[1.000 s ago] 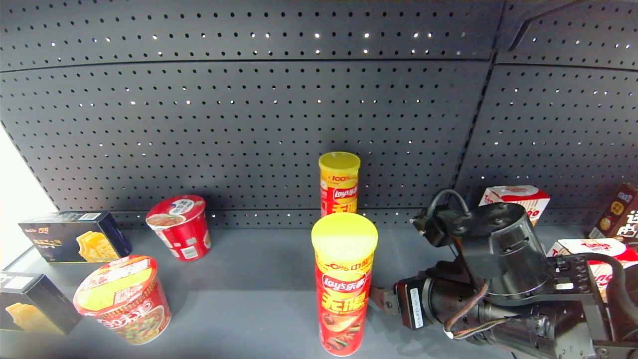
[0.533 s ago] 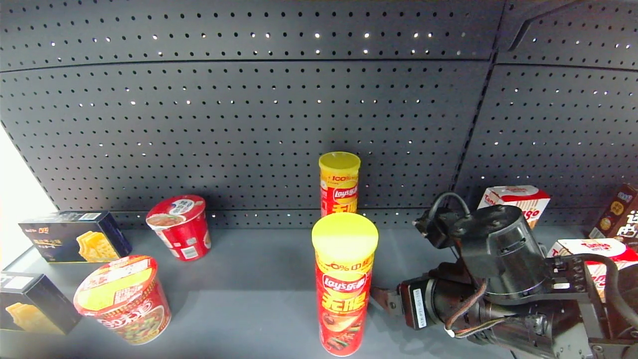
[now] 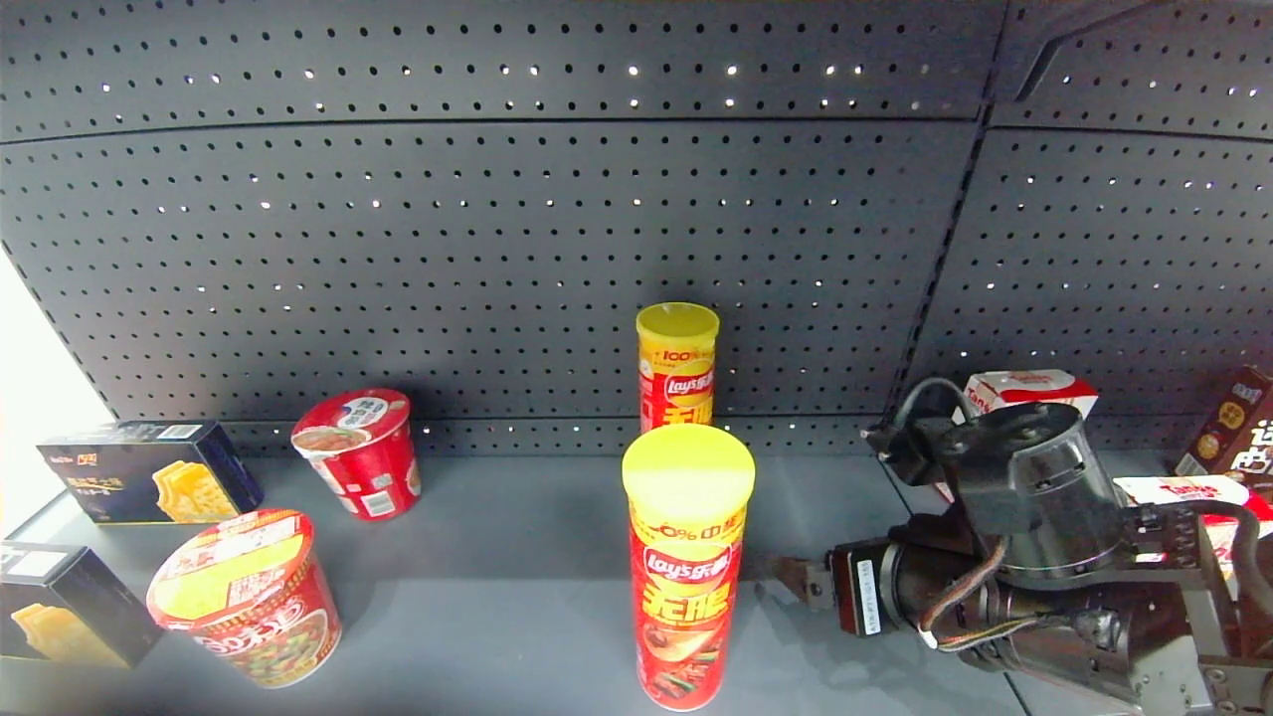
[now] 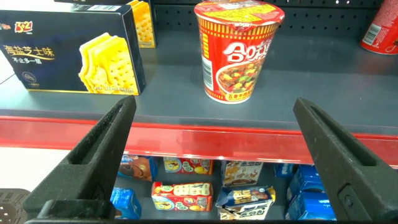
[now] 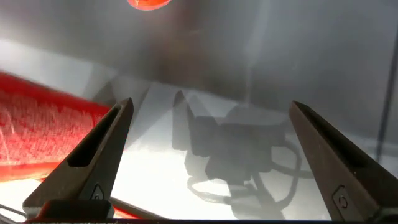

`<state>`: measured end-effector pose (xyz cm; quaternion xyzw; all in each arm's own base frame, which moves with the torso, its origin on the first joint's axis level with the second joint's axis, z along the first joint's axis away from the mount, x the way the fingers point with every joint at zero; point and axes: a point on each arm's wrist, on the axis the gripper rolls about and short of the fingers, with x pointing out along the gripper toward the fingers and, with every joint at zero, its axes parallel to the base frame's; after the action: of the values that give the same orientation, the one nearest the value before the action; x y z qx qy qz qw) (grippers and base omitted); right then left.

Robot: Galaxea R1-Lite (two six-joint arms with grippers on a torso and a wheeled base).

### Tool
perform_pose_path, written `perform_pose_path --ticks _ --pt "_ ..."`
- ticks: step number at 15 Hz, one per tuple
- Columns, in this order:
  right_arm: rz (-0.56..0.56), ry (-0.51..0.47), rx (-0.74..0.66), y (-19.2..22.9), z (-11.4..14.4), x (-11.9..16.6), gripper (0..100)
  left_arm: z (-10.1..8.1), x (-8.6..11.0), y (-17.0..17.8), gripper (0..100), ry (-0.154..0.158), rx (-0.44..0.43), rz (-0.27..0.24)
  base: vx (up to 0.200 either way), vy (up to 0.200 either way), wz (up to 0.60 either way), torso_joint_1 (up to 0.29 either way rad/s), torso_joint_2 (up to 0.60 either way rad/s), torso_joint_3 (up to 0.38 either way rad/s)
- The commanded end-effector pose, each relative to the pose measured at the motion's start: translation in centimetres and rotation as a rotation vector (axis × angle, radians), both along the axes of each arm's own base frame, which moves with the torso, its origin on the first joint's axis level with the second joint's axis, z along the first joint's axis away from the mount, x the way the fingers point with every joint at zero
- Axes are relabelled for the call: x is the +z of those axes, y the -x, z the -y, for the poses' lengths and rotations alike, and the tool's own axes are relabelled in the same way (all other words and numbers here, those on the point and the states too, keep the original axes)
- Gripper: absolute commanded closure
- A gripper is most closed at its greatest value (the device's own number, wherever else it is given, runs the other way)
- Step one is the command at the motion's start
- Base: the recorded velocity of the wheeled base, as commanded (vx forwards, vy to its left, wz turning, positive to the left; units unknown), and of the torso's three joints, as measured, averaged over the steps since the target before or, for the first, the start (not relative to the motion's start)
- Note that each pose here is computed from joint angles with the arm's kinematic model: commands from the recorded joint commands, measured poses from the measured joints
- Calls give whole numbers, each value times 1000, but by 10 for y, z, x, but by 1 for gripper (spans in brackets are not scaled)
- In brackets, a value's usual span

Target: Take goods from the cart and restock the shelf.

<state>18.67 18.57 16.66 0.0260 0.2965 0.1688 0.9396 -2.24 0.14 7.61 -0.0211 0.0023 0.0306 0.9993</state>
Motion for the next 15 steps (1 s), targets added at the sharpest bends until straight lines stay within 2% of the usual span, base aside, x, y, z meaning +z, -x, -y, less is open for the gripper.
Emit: perform_pose_path --ticks 1,6,7,10,11,13,14,15 --pt "36 -30 -4 4 7 13 0 0 0 0 0 1 0 -2 0 0 0 0 0 0" --pt "134 -118 -7 22 31 39 0 0 0 0 0 1 0 -2 0 0 0 0 0 0" --pt "201 -169 10 37 47 57 0 0 0 0 0 1 0 0 0 0 0 0 0 0" --pt "311 -207 81 73 84 71 0 0 0 0 0 1 0 -2 0 0 0 0 0 0" --pt "383 -222 112 92 108 75 0 0 0 0 0 1 0 -2 0 0 0 0 0 0" --pt "452 -235 86 106 126 78 0 0 0 0 0 1 0 -2 0 0 0 0 0 0" --pt "527 -268 39 125 147 80 0 0 0 0 0 1 0 0 0 0 0 0 0 0" --pt "561 -283 28 135 158 75 0 0 0 0 0 1 0 -2 0 0 0 0 0 0"
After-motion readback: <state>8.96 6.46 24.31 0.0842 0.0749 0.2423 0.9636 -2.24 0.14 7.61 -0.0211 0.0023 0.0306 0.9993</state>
